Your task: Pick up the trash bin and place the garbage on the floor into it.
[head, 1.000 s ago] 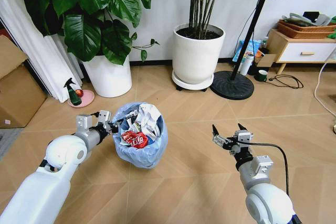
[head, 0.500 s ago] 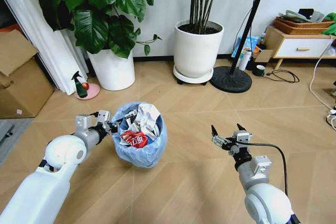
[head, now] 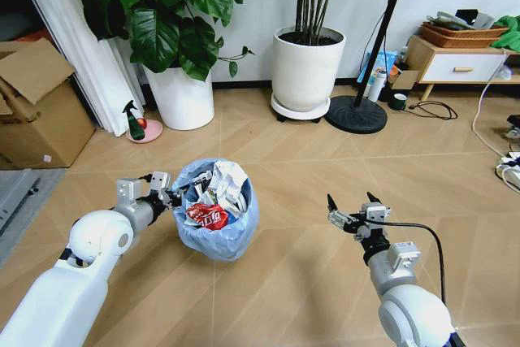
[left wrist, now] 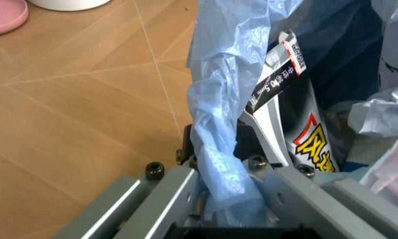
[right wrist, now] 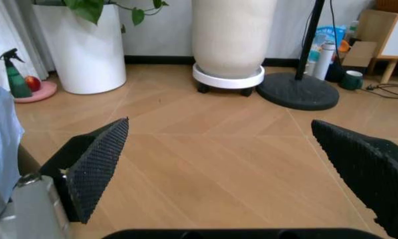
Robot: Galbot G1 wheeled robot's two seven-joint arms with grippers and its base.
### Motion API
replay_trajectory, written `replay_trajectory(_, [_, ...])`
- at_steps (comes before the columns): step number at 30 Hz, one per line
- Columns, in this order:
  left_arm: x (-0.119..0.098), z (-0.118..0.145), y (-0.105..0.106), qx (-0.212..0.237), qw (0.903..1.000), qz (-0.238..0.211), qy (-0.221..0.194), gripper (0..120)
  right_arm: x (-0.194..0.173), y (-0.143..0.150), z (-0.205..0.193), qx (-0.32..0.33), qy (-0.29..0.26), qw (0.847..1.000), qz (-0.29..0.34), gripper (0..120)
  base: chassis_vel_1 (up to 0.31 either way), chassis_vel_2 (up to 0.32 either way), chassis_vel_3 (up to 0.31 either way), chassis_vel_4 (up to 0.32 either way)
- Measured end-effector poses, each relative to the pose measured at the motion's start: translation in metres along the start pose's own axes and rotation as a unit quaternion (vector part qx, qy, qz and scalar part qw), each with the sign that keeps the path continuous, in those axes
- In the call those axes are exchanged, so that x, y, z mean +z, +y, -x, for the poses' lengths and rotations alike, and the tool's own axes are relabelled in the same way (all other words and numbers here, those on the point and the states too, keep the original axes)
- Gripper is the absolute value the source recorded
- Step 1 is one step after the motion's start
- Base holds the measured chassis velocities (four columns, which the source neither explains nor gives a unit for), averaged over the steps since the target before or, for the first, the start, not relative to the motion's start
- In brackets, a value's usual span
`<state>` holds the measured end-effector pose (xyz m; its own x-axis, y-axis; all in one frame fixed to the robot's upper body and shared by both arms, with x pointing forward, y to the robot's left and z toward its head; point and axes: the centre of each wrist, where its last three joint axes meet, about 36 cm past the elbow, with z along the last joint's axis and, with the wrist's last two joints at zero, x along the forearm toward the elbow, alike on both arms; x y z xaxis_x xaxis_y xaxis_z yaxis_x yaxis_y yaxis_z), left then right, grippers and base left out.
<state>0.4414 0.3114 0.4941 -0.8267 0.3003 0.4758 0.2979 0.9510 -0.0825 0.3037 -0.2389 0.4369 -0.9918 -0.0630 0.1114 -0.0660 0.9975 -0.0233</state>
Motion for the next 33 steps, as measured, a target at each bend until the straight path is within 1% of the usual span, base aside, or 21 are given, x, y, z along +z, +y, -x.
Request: replay_trajectory(33, [0.0022,0.0018,-0.0011,0.001,1.0,-0.002,0.002,0,0.0056,0.0014,0.0002,0.0,0.002,1.0,-0.002,100,0.13,-0.132,-0.134,0.132])
